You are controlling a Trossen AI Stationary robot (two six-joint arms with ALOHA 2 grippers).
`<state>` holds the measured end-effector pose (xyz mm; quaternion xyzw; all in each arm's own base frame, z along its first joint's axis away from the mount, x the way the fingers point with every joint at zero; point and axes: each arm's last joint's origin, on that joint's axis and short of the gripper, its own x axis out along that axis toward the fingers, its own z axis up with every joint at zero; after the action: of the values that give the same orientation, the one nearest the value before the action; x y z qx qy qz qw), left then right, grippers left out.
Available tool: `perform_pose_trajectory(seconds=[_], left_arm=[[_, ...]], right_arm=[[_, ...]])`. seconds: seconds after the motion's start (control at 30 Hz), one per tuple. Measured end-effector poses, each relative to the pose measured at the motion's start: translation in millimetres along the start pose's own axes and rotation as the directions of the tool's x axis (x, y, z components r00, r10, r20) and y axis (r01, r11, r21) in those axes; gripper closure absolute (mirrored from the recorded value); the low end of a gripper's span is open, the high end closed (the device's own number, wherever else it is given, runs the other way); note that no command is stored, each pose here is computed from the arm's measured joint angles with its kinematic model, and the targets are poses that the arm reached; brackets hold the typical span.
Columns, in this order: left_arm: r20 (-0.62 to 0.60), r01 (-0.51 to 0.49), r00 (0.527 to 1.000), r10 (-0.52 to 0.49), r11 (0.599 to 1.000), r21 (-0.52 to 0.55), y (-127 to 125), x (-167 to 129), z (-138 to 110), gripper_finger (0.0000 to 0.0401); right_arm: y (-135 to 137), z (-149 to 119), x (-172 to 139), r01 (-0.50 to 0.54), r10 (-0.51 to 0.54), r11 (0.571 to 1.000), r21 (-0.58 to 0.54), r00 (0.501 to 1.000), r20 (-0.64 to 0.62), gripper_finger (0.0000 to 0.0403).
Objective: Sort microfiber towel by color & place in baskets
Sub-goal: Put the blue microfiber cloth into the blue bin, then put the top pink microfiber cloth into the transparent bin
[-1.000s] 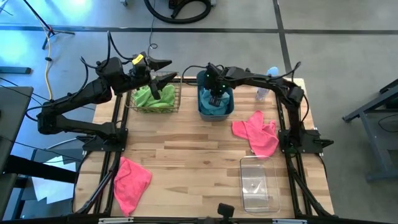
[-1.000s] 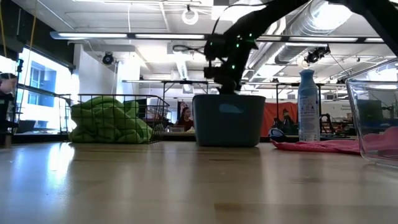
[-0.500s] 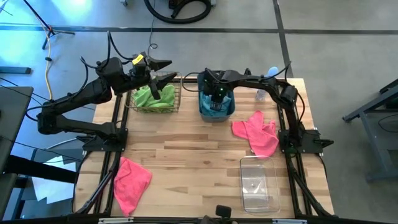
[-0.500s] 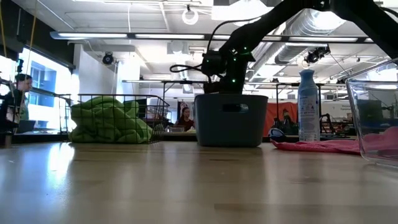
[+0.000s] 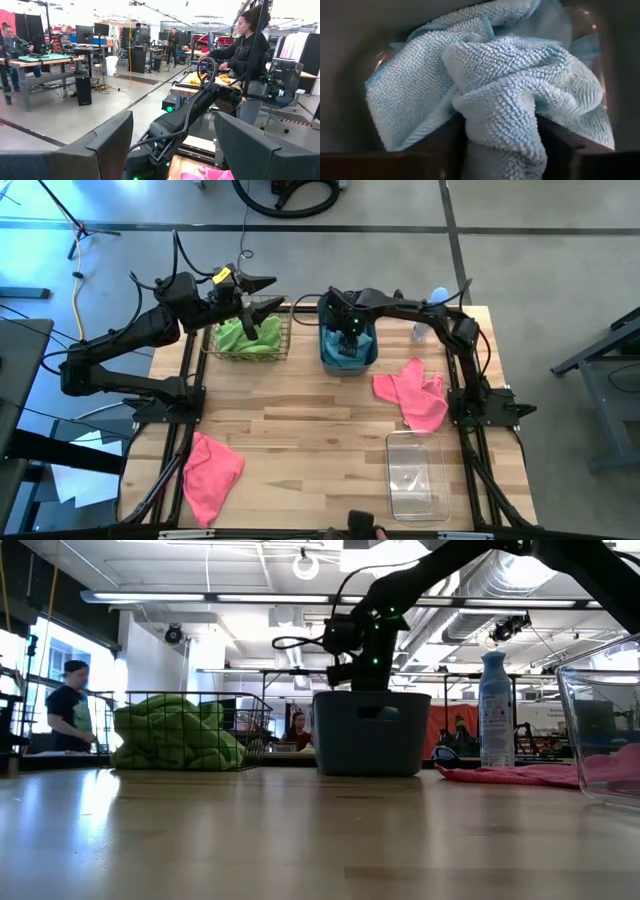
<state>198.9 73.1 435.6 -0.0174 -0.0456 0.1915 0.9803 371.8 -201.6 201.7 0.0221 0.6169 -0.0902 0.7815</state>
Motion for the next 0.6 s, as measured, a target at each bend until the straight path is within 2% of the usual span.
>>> perform_pose_trajectory(seconds=[0.13, 0.27, 0.6], left_arm=[[0.000, 0.000, 1.000, 0.000, 1.000, 0.000, 0.0, 0.0, 0.0, 0.0135], [0.000, 0.000, 1.000, 0.000, 1.000, 0.000, 0.0, 0.0, 0.0, 0.0135], [0.026, 0.002, 1.000, -0.002, 1.000, 0.000, 0.3, -18.3, 8.7, 0.0135]], right_arm=[[-3.1, 4.9, -15.0, 0.019, -0.019, 1.000, 0.007, 1.000, -0.008, 0.0148], [-4.9, 9.8, -32.7, 0.019, -0.019, 0.999, -0.026, 1.000, -0.011, 0.0114], [-9.6, 26.0, -75.7, 0.035, -0.031, 0.999, -0.036, 0.996, 0.086, 0.0103]])
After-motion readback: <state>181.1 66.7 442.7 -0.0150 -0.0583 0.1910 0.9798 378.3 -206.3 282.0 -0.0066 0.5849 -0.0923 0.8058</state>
